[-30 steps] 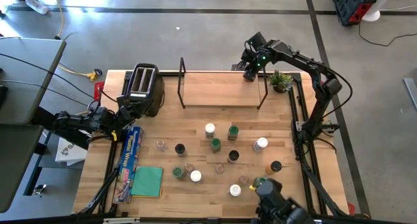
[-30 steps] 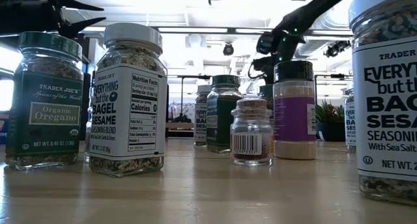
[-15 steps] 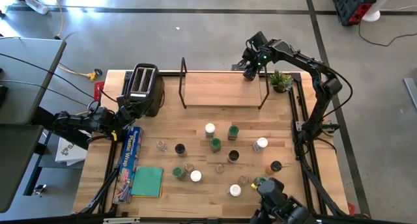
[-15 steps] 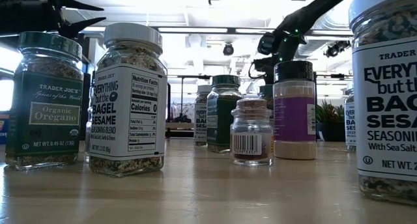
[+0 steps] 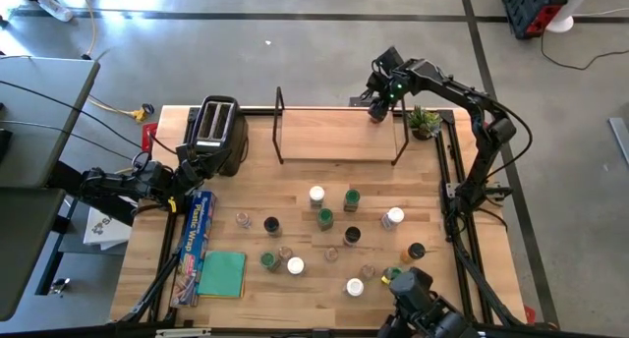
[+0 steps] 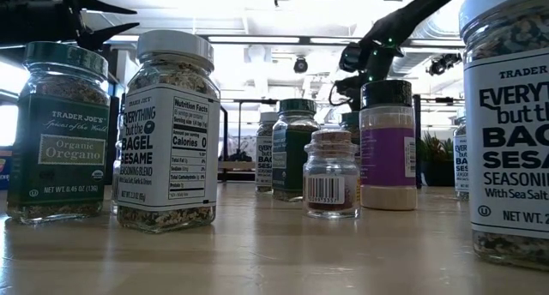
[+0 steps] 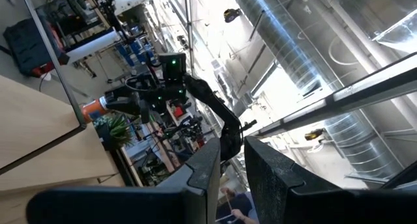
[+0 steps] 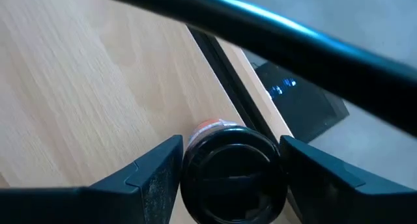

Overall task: Shelf spices
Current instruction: Put the top left black spice bottle on the shelf, then put the right black spice bottle on the shelf and align with the other black spice bottle

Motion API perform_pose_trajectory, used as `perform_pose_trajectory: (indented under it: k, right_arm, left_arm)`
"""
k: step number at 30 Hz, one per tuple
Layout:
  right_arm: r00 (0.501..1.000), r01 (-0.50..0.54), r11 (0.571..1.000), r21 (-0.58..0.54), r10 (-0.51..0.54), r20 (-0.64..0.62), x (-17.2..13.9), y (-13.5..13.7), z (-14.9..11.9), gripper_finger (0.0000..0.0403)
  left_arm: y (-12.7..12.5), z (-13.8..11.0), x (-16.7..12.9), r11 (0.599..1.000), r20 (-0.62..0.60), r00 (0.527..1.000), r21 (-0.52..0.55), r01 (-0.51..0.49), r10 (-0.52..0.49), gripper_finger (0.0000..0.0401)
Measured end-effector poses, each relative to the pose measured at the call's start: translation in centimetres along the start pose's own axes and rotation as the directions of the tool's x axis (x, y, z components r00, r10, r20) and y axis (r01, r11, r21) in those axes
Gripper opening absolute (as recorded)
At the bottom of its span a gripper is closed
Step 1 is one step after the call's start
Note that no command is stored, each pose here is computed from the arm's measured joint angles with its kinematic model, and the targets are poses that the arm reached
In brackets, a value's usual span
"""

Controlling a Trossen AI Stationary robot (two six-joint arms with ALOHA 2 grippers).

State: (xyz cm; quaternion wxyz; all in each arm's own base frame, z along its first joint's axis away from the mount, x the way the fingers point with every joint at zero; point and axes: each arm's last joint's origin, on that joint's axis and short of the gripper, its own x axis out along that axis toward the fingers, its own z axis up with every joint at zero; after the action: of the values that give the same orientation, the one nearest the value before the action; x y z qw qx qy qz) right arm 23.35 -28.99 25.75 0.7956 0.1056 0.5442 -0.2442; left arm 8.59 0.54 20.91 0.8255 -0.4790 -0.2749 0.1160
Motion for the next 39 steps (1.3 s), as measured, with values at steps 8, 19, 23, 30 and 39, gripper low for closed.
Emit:
perform_pose_trajectory:
  k: [8,19,23,30,39]
  right_arm:
    - [1.000,0.017,1.000,-0.001,-0.017,0.017,-1.4,-0.3,0.8,0.0249]
    - [0.997,0.063,0.996,-0.067,-0.060,0.042,-8.1,2.1,3.9,0.0250]
    - [0.997,0.015,0.990,-0.139,-0.004,0.078,-12.3,6.3,4.4,0.0250]
    - [0.977,-0.065,0.988,-0.137,0.091,0.191,-21.1,17.0,-0.7,0.0250]
    - [0.873,-0.478,0.872,0.104,0.485,-0.057,-25.4,25.7,-10.0,0.0250]
  left_arm:
    - [0.0,0.0,0.0,1.000,0.000,1.000,0.000,0.000,0.000,0.0065]
    - [0.0,-0.1,0.0,1.000,-0.021,1.000,0.001,0.016,-0.016,0.0065]
    - [0.0,-0.1,0.0,1.000,-0.023,1.000,0.005,0.015,-0.015,0.0065]
    - [0.0,-0.1,0.0,0.998,-0.025,1.000,0.055,0.013,-0.012,0.0065]
    - [0.1,-0.1,0.0,0.999,-0.029,1.000,0.036,0.008,-0.007,0.0065]
